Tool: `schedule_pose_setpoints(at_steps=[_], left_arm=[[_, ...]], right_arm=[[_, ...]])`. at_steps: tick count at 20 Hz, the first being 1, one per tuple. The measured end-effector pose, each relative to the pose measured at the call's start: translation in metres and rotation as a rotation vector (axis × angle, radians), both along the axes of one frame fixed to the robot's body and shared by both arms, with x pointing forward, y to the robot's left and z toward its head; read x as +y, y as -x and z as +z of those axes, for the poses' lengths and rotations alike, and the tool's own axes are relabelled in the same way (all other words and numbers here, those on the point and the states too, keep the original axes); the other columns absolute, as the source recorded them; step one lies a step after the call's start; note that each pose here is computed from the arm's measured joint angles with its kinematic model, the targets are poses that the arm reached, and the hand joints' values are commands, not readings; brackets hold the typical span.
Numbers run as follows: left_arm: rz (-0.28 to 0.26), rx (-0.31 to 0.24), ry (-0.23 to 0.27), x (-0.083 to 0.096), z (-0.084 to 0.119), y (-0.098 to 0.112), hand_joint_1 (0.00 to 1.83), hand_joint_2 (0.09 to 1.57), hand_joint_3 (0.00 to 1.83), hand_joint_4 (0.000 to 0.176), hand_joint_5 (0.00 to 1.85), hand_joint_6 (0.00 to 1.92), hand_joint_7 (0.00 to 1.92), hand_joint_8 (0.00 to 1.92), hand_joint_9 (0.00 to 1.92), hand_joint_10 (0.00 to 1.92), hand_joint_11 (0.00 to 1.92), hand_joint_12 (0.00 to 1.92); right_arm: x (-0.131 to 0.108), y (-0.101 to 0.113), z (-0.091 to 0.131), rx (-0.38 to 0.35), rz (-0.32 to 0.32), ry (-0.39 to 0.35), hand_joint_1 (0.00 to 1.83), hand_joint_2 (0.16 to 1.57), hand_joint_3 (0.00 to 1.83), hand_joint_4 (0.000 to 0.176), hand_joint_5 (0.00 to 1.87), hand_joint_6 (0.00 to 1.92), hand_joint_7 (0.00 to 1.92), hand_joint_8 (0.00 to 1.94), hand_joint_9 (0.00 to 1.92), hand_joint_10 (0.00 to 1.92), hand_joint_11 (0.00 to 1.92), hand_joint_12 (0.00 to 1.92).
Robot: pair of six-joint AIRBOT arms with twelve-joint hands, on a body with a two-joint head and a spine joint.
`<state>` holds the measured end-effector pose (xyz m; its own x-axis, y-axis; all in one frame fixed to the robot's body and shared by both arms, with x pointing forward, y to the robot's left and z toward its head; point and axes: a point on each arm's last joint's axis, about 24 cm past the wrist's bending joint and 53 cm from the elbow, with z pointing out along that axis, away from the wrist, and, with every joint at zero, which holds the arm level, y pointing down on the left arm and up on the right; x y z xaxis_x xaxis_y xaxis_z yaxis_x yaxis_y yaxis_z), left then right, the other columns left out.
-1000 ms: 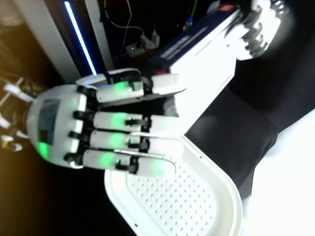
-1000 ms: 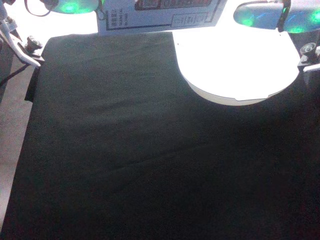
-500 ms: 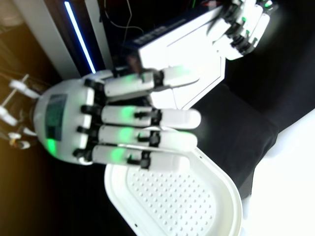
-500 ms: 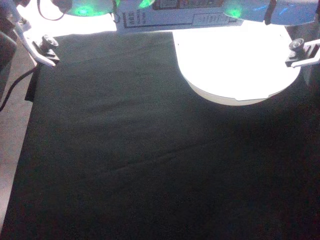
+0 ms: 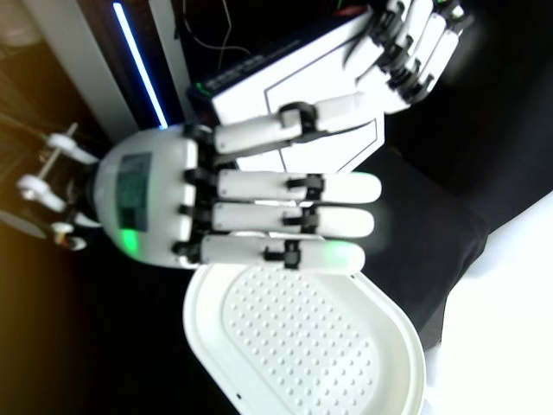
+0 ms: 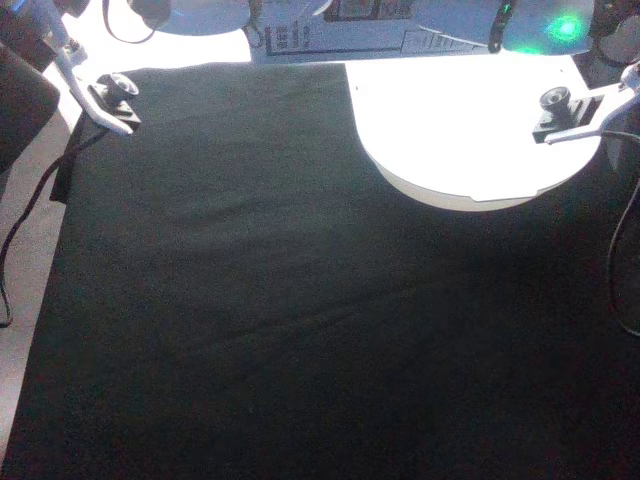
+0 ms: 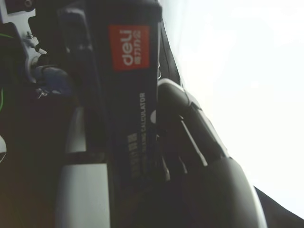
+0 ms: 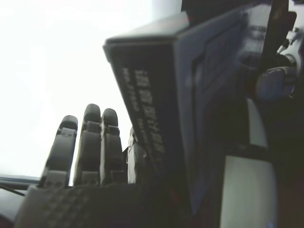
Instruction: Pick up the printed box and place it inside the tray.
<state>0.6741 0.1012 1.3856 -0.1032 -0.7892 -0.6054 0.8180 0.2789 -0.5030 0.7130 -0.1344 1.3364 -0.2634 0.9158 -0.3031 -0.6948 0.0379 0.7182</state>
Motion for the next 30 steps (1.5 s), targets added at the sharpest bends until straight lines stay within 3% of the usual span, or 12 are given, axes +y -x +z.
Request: schedule_pose_setpoints(at_steps=[1, 3, 8, 11, 13, 14, 16, 18, 19, 21, 25, 30], left_arm=[[0.002, 0.003, 0.002, 0.0, 0.0, -0.001, 1.21, 1.24, 0.0, 0.0, 0.66, 1.23, 0.85, 1.41, 1.01, 1.35, 0.95, 1.44], [0.006, 0.018, 0.014, 0.004, -0.001, -0.004, 1.26, 1.12, 0.0, 0.0, 1.0, 0.68, 0.98, 1.26, 1.04, 1.34, 0.94, 1.43], [0.012, 0.015, 0.014, 0.006, -0.002, -0.005, 1.29, 1.04, 0.0, 0.0, 1.31, 0.16, 1.09, 1.04, 1.15, 0.99, 0.99, 1.2], [0.01, 0.007, 0.02, 0.006, 0.0, -0.003, 1.29, 1.06, 0.01, 0.0, 1.15, 0.45, 1.1, 1.02, 1.16, 0.93, 1.03, 1.11], [0.008, -0.006, 0.029, 0.007, 0.002, -0.001, 1.24, 1.12, 0.01, 0.0, 0.92, 0.94, 1.0, 1.1, 1.01, 0.78, 0.93, 1.02], [0.006, -0.011, 0.034, 0.008, 0.003, 0.0, 1.18, 1.04, 0.0, 0.0, 0.6, 0.42, 0.65, 0.46, 0.71, 0.44, 0.65, 0.83], [-0.001, -0.012, 0.036, 0.007, 0.003, 0.001, 0.84, 0.9, 0.0, 0.0, 0.44, 0.03, 0.38, 0.03, 0.39, 0.06, 0.1, 0.93], [-0.007, -0.023, 0.04, 0.006, 0.003, 0.004, 0.61, 0.83, 0.0, 0.131, 0.23, 0.0, 0.12, 0.01, 0.05, 0.01, 0.0, 0.49], [-0.01, -0.025, 0.037, 0.005, 0.002, 0.005, 0.53, 0.84, 0.0, 0.164, 0.18, 0.0, 0.07, 0.0, 0.01, 0.0, 0.0, 0.32], [-0.005, -0.022, 0.032, 0.007, -0.001, 0.004, 0.52, 0.84, 0.0, 0.176, 0.1, 0.01, 0.0, 0.0, 0.0, 0.0, 0.0, 0.02], [0.02, 0.004, 0.037, 0.023, -0.011, 0.003, 0.46, 0.84, 0.0, 0.176, 0.14, 0.02, 0.06, 0.02, 0.0, 0.0, 0.0, 0.0], [0.048, -0.002, 0.056, 0.046, -0.011, 0.009, 0.39, 0.85, 0.0, 0.176, 0.14, 0.01, 0.05, 0.0, 0.0, 0.0, 0.0, 0.0]], right_arm=[[0.001, 0.001, 0.0, -0.001, 0.004, -0.001, 1.27, 1.0, 0.01, 0.0, 1.2, 0.2, 1.17, 0.67, 1.18, 0.8, 0.82, 1.53], [0.003, 0.003, 0.002, -0.01, 0.017, -0.01, 1.18, 1.05, 0.01, 0.0, 1.11, 0.78, 1.28, 0.82, 1.3, 1.2, 1.17, 1.54], [0.004, 0.007, 0.007, -0.039, 0.009, 0.004, 1.17, 1.08, 0.0, 0.0, 1.06, 0.85, 1.32, 0.6, 1.27, 1.08, 1.09, 1.49], [0.005, 0.009, 0.01, -0.049, 0.007, 0.0, 1.17, 1.08, 0.0, 0.0, 1.04, 0.89, 1.32, 0.53, 1.28, 0.92, 1.08, 1.37], [0.003, 0.01, 0.013, -0.057, 0.006, -0.003, 1.26, 1.05, 0.01, 0.0, 1.02, 0.8, 1.27, 0.67, 1.27, 0.9, 1.07, 1.36], [0.003, 0.011, 0.014, -0.059, 0.008, -0.004, 1.19, 1.07, 0.0, 0.0, 1.06, 0.83, 1.3, 0.57, 1.3, 0.9, 1.09, 1.36], [0.0, 0.011, 0.014, -0.055, 0.008, -0.002, 1.29, 1.04, 0.0, 0.0, 1.02, 0.78, 1.28, 0.65, 1.29, 0.78, 1.09, 1.3], [-0.001, 0.011, 0.015, -0.058, 0.006, 0.008, 1.29, 1.03, 0.0, 0.0, 1.03, 0.79, 1.33, 0.54, 1.3, 0.73, 1.06, 1.32], [-0.006, 0.011, 0.017, -0.064, -0.002, 0.017, 1.29, 1.03, 0.0, 0.0, 1.03, 0.8, 1.34, 0.53, 1.29, 0.74, 1.05, 1.35], [-0.022, 0.01, 0.021, -0.071, -0.03, 0.028, 1.29, 1.04, 0.0, 0.0, 1.03, 0.79, 1.3, 0.61, 1.25, 0.9, 1.05, 1.43], [-0.031, 0.016, 0.046, -0.137, -0.055, 0.066, 1.28, 1.05, 0.0, 0.0, 1.0, 0.84, 1.25, 0.69, 1.23, 1.0, 1.02, 1.5], [-0.04, 0.025, 0.056, -0.196, -0.172, 0.221, 1.29, 1.06, 0.0, 0.0, 1.02, 0.76, 1.19, 0.87, 1.2, 1.21, 1.09, 1.61]])
